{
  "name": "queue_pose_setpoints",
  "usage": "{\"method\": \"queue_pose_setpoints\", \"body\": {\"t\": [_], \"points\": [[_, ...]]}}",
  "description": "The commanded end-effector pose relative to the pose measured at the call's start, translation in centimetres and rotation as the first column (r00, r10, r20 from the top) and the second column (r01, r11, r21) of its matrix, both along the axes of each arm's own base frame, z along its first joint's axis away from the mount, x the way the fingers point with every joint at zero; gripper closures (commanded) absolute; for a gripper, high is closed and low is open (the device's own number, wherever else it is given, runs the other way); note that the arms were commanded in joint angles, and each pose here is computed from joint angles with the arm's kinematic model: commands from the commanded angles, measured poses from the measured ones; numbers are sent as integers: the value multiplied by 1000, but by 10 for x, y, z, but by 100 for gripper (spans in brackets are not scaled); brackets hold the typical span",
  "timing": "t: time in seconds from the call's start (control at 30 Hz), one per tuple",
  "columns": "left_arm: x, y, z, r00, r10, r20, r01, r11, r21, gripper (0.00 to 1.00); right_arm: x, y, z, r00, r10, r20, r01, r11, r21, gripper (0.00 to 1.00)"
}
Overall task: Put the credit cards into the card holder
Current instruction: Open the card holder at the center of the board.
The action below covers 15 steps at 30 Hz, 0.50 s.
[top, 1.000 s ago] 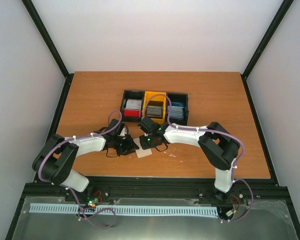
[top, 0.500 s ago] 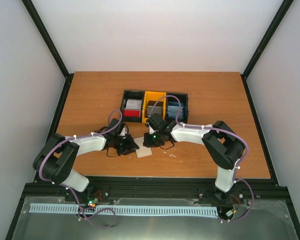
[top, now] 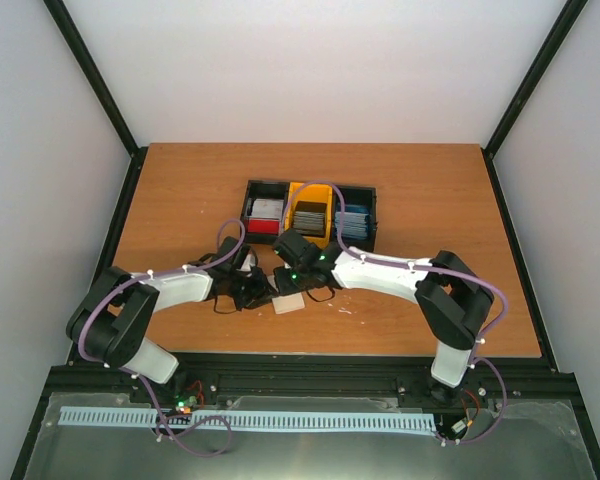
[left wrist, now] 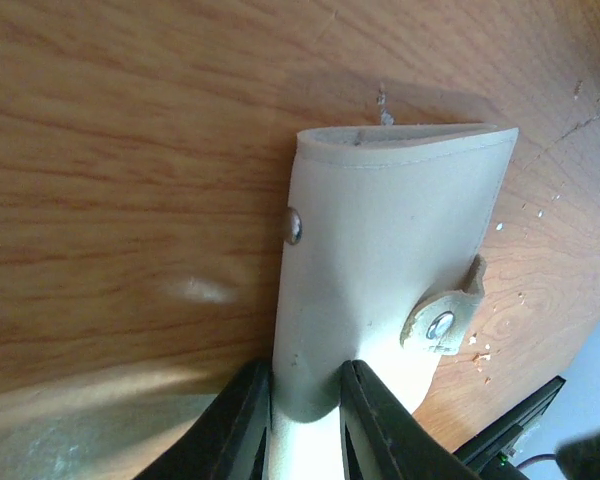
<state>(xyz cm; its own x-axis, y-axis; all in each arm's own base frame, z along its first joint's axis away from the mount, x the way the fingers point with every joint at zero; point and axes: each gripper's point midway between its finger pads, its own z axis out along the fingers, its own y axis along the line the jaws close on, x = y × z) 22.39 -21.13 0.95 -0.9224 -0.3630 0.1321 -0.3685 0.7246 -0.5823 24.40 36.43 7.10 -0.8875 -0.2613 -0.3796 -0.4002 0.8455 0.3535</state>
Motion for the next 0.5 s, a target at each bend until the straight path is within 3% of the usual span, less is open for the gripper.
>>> {"method": "queue_pose_setpoints", "body": {"t": [0.0,0.2,0.47], "points": [[-45,63,-58,988,69,-138,-21,947,319,78,3,-16,-10,997,-6,80,21,982,-189,87],[-44,56,-55,990,59,-129,-21,960,278,78,5,-22,-24,996,-6,89,31,960,-280,85],[-44,54,-54,991,52,-125,-18,965,262,78,3,-8,-37,996,49,72,-26,955,-296,78]]}}
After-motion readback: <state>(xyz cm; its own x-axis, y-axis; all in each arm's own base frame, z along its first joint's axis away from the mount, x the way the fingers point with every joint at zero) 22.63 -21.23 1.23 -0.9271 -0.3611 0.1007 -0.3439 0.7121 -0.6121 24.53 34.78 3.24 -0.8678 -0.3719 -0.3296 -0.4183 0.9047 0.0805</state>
